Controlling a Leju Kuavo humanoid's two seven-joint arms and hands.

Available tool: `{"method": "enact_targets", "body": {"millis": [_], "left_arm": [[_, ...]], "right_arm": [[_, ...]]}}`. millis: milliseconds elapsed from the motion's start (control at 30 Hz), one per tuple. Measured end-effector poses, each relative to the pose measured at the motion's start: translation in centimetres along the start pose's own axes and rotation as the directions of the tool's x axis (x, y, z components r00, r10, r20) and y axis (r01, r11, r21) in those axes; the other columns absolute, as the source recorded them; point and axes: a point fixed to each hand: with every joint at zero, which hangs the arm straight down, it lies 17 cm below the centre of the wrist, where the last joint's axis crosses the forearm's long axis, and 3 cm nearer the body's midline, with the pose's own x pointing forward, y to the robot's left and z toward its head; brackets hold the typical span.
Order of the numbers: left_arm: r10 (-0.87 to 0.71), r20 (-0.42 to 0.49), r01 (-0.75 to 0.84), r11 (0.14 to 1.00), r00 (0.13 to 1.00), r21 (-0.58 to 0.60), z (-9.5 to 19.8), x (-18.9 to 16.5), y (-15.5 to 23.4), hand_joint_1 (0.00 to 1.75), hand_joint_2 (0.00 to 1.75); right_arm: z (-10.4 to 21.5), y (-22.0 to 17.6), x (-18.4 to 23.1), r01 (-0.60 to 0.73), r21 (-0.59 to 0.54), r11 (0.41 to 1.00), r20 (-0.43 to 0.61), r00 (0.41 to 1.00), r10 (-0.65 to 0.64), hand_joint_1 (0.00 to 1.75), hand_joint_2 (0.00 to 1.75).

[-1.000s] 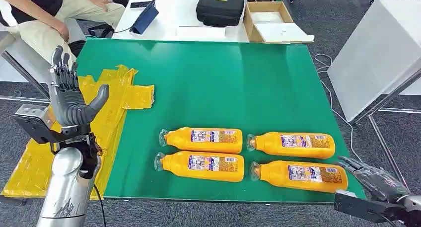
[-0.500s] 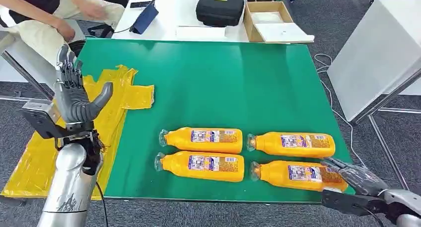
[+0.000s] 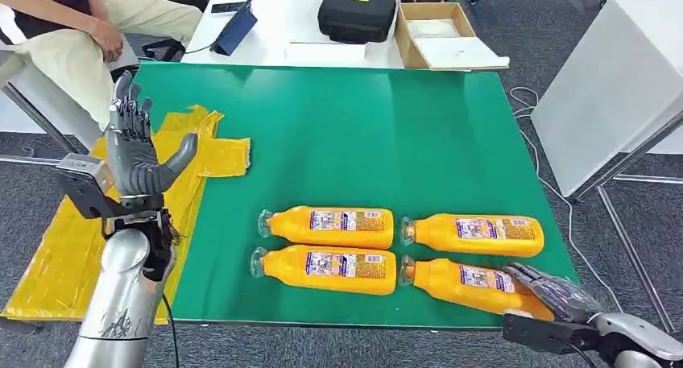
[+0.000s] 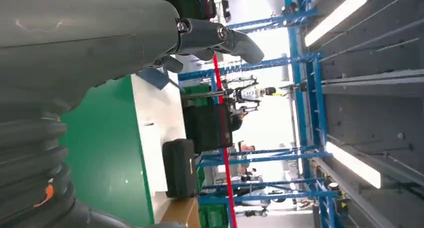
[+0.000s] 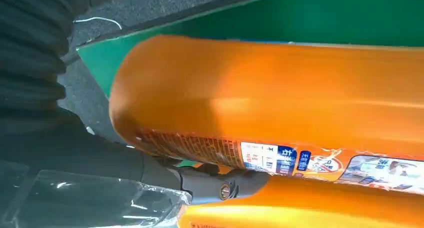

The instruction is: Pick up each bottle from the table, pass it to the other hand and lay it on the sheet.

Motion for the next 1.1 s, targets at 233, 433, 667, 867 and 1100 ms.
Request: {"method": "enact_targets", "body": {"millis": [233, 433, 667, 867, 1100], "left_arm": [[0.007, -0.017, -0.007, 1.0, 1.0, -0.004, 0.2, -0.4, -0.4, 0.0, 1.75], [0.01, -0.027, -0.01, 1.0, 1.0, -0.007, 0.3, -0.7, -0.7, 0.0, 1.75], [0.011, -0.042, -0.011, 1.0, 0.999, -0.012, 0.5, -1.3, -1.0, 0.0, 1.75], [0.009, -0.051, -0.01, 1.0, 0.999, -0.011, 0.7, -1.6, -1.0, 0.0, 1.75], [0.01, -0.057, -0.01, 1.0, 0.998, -0.007, 0.9, -1.8, -1.1, 0.0, 1.75]], "right_arm": [[-0.1, 0.7, 0.1, 0.016, 0.013, 1.0, -0.008, 1.0, -0.016, 0.0, 1.75], [0.0, 1.4, 0.0, 0.024, 0.024, 0.999, -0.016, 1.0, -0.024, 0.0, 1.75], [-0.2, 2.4, 0.1, 0.018, 0.034, 0.999, -0.029, 0.999, -0.017, 0.0, 1.75], [-0.7, 2.3, -0.4, 0.005, 0.034, 0.999, -0.034, 0.999, -0.004, 1.34, 1.75], [-1.6, 1.3, -0.3, 0.0, -0.001, 1.0, -0.022, 1.0, 0.0, 1.71, 1.75]]}}
